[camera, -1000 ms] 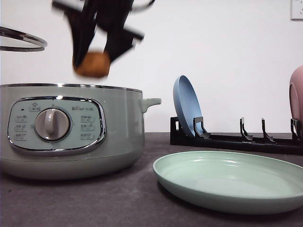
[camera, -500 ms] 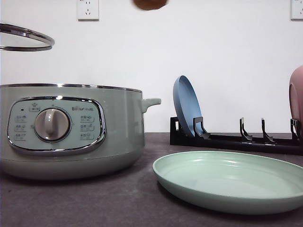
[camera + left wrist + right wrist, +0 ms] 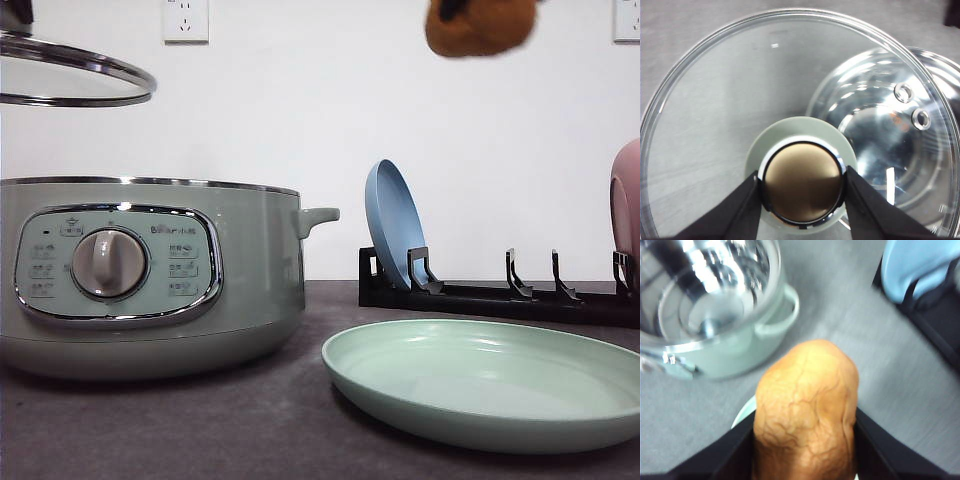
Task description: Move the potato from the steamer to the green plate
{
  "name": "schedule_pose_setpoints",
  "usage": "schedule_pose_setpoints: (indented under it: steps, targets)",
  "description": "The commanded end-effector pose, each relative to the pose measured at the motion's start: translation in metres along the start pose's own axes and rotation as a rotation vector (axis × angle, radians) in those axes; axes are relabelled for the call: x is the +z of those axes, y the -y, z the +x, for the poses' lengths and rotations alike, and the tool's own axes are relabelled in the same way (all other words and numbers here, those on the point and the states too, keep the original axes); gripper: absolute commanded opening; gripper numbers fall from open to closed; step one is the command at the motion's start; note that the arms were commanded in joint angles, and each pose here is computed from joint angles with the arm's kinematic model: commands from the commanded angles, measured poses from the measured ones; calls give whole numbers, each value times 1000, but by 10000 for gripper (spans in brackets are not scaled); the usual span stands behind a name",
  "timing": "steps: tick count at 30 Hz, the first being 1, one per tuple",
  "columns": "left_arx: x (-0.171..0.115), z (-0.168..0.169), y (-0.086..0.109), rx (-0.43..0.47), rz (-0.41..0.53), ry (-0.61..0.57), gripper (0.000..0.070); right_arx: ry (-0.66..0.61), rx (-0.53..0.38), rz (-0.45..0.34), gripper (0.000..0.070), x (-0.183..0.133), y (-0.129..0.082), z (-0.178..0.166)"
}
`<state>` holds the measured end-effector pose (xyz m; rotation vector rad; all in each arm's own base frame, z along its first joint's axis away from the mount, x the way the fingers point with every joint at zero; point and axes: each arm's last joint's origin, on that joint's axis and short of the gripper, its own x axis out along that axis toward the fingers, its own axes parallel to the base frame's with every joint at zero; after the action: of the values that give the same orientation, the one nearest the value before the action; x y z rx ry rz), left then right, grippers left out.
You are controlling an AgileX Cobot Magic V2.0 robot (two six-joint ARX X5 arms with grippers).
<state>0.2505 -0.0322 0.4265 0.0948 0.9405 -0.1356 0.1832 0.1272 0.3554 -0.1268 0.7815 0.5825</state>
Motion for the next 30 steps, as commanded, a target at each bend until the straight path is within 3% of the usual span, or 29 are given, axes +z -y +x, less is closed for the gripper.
schedule_pose_setpoints:
  steps: [1,17,30]
  targets:
    - [7,-12,3,-9,11,77,1,-6,4,64,113,-11,0,9]
    - [7,-12,24,-60,75,78,1,-43,-2,322,113,-92,11,87]
    - [7,-13,30,-75,94,79,1,-166,-16,334,120,-113,8,141]
